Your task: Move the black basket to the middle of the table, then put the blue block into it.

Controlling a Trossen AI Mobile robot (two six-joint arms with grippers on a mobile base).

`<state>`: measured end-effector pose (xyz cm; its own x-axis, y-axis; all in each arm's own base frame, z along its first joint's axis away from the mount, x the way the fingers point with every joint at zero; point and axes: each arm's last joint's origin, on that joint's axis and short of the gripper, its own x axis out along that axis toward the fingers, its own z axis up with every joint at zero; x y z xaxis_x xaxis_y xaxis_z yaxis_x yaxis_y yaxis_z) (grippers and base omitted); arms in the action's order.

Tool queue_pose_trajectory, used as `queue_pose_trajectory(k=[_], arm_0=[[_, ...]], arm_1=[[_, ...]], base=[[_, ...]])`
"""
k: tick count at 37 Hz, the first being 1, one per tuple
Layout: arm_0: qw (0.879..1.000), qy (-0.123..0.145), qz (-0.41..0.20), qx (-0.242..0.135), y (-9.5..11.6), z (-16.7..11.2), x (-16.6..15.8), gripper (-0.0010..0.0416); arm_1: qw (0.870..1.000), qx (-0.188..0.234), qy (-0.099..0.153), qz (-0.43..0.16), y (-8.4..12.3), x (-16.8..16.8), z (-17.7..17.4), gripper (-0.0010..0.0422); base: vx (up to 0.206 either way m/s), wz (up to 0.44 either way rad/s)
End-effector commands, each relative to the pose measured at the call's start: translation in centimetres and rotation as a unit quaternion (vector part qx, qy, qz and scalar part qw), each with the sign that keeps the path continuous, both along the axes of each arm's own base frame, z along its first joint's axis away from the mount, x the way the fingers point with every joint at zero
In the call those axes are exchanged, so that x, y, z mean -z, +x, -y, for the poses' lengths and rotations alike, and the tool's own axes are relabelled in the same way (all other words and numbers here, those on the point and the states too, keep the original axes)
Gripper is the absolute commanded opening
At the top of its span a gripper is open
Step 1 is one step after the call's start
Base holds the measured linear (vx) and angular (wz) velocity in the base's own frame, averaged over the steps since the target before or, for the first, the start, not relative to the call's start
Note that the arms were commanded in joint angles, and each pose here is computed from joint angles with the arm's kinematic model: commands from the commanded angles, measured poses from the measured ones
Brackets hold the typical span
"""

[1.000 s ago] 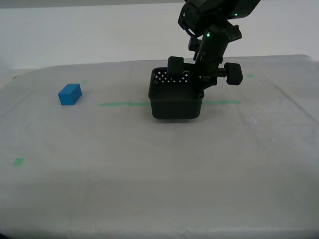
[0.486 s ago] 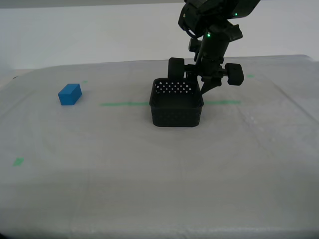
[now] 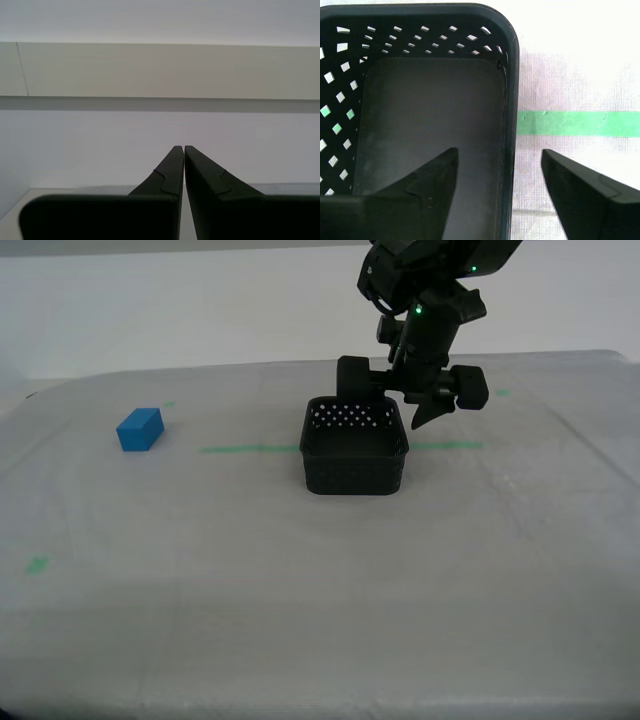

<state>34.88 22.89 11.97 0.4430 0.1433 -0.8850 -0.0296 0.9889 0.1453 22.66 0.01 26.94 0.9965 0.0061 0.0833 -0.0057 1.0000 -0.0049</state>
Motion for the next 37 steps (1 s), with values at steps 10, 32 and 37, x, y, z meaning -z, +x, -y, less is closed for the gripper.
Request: queue_pose_trajectory(k=[10, 32, 37], arm_0=[[1.000, 0.006, -0.002, -0.008, 0.0, -0.1, -0.2, 0.0355], [0.999, 0.012, 0.022, -0.020, -0.7, 0.8, -4.5, 0.0399], [0.999, 0.003, 0.022, -0.023, -1.1, 2.0, -6.5, 0.0400]], arm_1=[[1.000, 0.000, 0.001, 0.003, 0.0, -0.1, 0.0, 0.0000], [1.000, 0.000, 0.001, 0.003, 0.0, -0.1, 0.0, 0.0000], [1.000, 0.000, 0.001, 0.003, 0.0, -0.1, 0.0, 0.0000]], base=[[0.000, 0.000], [0.000, 0.000], [0.000, 0.000]])
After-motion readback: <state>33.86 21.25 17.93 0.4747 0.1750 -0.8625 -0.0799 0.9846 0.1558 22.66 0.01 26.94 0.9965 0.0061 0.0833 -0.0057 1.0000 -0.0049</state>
